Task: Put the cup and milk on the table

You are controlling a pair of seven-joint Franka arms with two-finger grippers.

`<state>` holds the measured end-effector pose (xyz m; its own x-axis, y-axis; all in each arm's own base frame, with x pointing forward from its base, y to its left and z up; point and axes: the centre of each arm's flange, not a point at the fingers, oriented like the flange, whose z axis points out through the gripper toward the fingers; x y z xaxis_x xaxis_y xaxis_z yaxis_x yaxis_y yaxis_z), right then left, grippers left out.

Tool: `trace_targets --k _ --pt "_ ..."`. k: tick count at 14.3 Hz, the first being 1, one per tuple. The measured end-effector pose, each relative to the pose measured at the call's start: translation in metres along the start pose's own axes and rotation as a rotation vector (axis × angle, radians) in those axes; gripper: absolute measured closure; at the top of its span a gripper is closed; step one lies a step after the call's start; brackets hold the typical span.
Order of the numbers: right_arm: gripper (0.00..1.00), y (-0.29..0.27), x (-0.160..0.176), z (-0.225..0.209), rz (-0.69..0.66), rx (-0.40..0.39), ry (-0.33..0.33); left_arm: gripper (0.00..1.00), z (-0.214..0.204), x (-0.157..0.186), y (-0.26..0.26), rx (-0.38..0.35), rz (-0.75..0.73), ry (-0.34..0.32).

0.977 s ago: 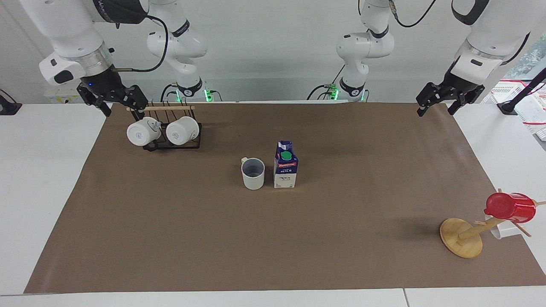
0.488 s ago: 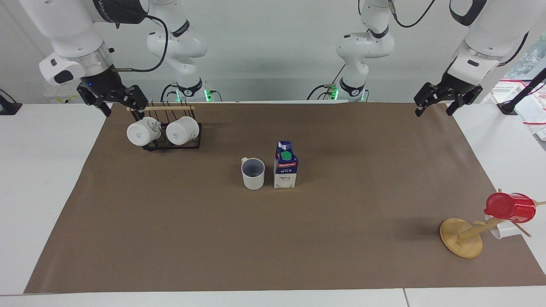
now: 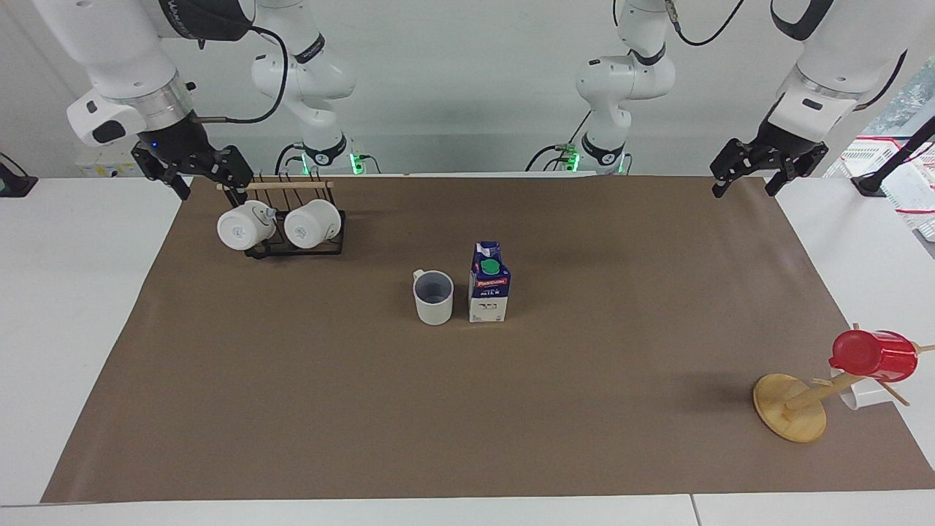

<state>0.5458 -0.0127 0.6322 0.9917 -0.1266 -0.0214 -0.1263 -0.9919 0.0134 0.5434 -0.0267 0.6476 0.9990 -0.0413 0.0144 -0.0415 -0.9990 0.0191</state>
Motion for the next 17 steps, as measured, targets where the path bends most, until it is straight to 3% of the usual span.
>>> trace_targets --k 17 --pt "0.00 -0.006 -0.002 -0.002 -0.010 0.000 -0.007 0.00 0.000 0.000 0.000 0.000 0.000 0.000"
